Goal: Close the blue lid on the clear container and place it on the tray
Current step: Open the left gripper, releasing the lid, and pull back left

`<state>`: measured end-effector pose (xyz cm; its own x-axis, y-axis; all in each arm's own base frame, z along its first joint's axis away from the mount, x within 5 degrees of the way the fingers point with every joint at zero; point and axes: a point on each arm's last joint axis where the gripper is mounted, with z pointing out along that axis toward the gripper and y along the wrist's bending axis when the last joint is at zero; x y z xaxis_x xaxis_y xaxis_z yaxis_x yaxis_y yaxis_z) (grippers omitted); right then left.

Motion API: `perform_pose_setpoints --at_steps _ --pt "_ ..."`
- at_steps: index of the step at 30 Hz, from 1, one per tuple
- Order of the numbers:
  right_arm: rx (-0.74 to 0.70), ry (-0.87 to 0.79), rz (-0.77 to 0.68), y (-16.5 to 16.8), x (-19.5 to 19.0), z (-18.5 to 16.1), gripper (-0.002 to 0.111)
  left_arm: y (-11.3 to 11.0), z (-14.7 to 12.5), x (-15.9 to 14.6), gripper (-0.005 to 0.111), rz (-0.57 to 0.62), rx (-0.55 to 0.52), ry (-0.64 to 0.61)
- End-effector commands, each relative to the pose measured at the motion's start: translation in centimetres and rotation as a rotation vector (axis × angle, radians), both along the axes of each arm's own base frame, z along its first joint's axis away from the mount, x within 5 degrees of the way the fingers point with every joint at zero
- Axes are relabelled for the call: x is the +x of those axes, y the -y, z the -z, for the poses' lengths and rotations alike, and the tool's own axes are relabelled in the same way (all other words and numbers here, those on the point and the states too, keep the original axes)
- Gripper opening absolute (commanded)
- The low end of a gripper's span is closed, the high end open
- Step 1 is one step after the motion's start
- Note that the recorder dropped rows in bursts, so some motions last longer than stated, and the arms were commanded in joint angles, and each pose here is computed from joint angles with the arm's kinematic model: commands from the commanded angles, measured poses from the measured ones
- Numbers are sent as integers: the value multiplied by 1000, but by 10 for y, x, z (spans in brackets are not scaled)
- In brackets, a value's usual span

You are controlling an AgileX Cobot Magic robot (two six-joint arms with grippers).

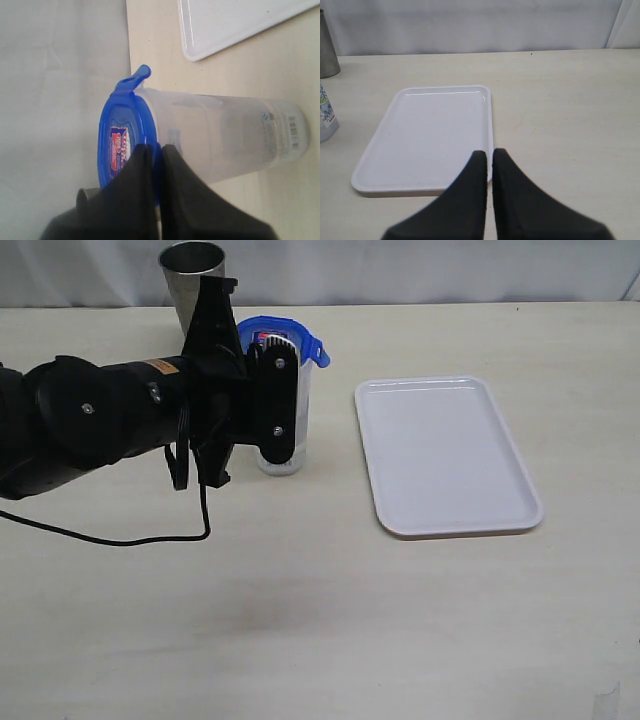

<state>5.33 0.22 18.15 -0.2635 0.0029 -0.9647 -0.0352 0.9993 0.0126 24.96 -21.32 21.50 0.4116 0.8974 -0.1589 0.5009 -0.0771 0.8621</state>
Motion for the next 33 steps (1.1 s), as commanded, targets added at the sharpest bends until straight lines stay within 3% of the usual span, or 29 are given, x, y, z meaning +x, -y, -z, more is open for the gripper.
perform_pose_setpoints --at_steps 1,25,33 --pt "3 6 -3 0 0 0 4 -2 -1 0 0 9 24 25" --pt "3 6 -3 0 0 0 4 -1 0 -1 0 14 16 -5" --pt "3 6 -3 0 0 0 4 -1 0 -1 37 11 16 -2"
